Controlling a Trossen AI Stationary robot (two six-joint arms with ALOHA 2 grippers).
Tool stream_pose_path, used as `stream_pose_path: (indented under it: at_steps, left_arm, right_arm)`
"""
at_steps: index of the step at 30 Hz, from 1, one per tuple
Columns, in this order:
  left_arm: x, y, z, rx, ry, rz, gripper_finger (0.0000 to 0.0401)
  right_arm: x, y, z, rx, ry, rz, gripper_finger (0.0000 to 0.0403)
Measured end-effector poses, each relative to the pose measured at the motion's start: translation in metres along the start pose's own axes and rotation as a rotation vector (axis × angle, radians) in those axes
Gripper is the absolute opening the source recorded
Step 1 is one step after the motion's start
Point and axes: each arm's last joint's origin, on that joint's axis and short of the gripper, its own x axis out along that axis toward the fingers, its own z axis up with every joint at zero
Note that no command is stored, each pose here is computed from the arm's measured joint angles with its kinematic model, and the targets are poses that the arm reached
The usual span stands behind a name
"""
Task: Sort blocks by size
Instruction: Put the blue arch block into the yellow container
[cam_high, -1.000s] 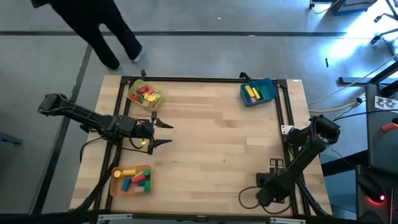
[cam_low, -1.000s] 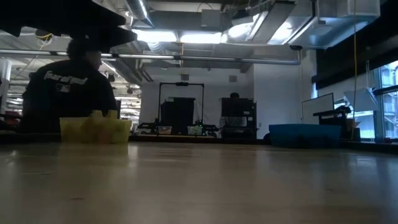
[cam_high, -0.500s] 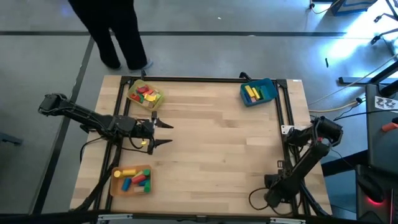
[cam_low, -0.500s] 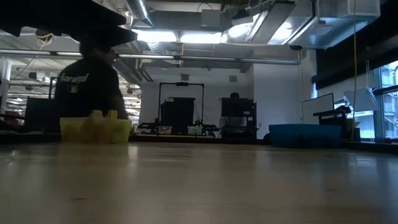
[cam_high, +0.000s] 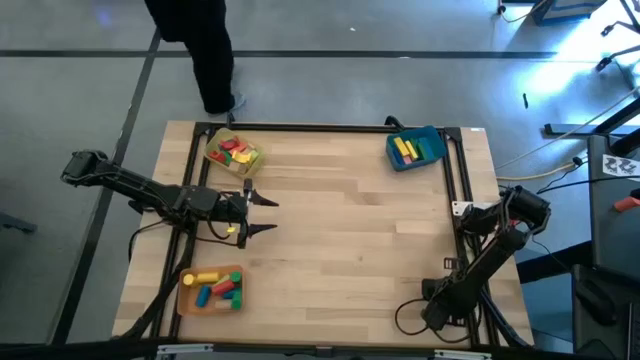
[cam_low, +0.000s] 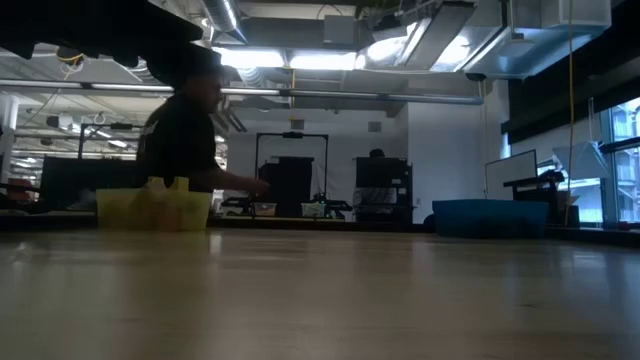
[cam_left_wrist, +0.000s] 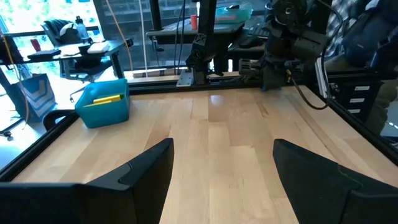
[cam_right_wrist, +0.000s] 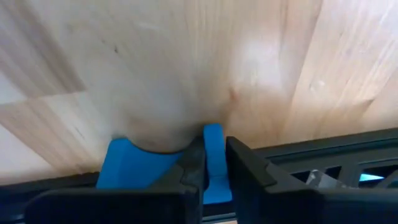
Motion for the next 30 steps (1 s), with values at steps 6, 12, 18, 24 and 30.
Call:
stream_pose_path:
  at_steps: [6,12,18,24,30]
  left_arm:
    - [0.0,0.0,0.0,-0.002,-0.001,0.0,0.026]
    - [0.0,0.0,0.0,-0.003,-0.001,0.0,0.026]
    - [0.0,0.0,0.001,-0.011,-0.013,-0.001,0.026]
    - [0.0,0.0,0.003,-0.021,-0.036,-0.003,0.026]
    - [0.0,0.0,0.005,-0.047,-0.056,-0.003,0.026]
  right_arm:
    - [-0.014,0.002,0.01,0.021,-0.09,0.008,0.0058]
    - [-0.027,0.002,0.022,0.052,-0.155,0.03,0.0046]
    - [-0.049,-0.001,0.041,0.085,-0.33,0.007,0.0051]
    - [-0.079,-0.015,0.072,0.116,-0.598,-0.08,0.0047]
    - [-0.101,-0.038,0.108,0.137,-0.872,-0.198,0.0049]
